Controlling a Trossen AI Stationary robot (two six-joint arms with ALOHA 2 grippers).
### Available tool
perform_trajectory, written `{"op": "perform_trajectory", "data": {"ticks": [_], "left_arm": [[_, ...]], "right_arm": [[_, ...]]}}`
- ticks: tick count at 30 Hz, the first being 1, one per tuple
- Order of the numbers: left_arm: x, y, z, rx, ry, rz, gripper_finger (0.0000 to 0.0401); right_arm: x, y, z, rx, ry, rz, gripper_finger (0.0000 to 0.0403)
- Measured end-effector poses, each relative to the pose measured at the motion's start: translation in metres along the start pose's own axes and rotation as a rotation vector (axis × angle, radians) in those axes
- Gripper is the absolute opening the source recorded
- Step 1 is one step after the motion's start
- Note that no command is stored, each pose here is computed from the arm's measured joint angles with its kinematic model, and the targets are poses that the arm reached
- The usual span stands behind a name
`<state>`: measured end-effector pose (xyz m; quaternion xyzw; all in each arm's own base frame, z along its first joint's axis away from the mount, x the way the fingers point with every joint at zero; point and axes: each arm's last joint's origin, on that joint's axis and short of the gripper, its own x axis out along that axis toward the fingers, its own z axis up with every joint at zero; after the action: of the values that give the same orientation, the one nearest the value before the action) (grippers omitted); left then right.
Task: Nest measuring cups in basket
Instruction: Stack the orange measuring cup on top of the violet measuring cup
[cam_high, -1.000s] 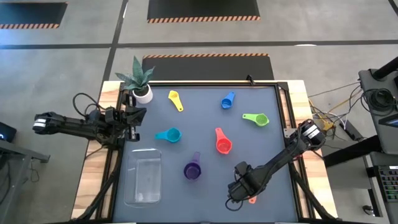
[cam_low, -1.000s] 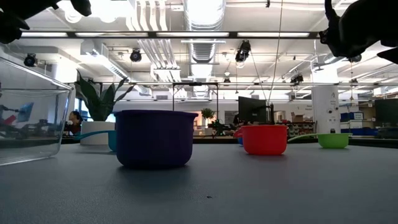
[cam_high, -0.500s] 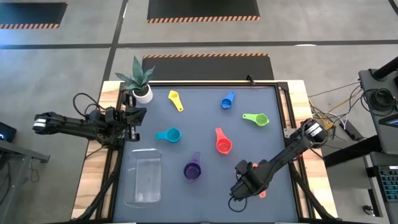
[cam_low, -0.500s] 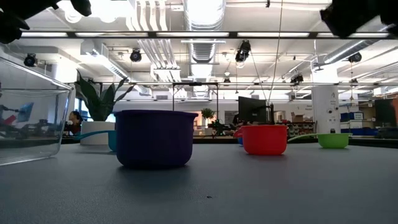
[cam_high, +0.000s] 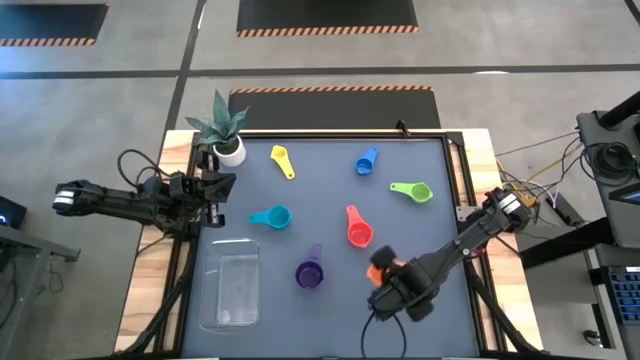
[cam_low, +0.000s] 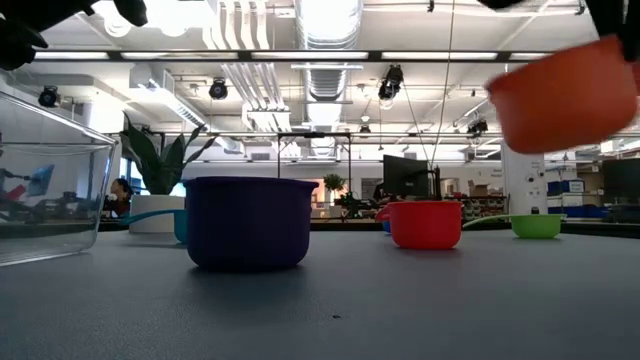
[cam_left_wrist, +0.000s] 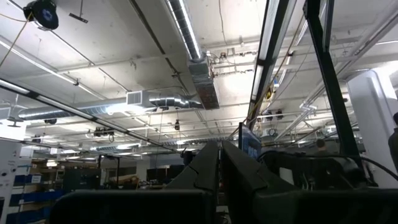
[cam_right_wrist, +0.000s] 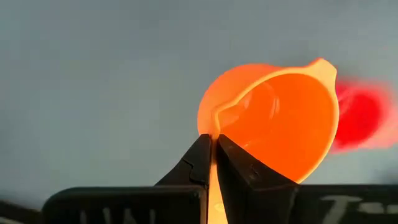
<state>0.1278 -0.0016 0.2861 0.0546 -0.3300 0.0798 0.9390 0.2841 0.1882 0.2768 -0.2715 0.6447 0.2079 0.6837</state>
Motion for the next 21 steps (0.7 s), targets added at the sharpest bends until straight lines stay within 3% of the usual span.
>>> {"op": "perform_trajectory", "data": {"ticks": [5, 7, 14, 21], "left_arm": [[0.000, 0.000, 0.000, 0.000, 0.000, 0.000, 0.0000], [0.000, 0.000, 0.000, 0.000, 0.000, 0.000, 0.0000], [0.000, 0.000, 0.000, -0.001, -0.002, 0.001, 0.0000], [0.000, 0.000, -0.001, -0.028, 0.008, -0.001, 0.0000]], "right_arm": [[-0.008, -0.024, 0.000, -0.262, 0.046, -0.280, 0.0009], [-0.011, -0.033, 0.000, -0.407, 0.080, -0.331, 0.0009], [-0.006, -0.074, -0.001, -0.726, 0.091, -0.330, 0.0009], [-0.005, -0.112, 0.003, -0.990, -0.142, -0.295, 0.0009]]}}
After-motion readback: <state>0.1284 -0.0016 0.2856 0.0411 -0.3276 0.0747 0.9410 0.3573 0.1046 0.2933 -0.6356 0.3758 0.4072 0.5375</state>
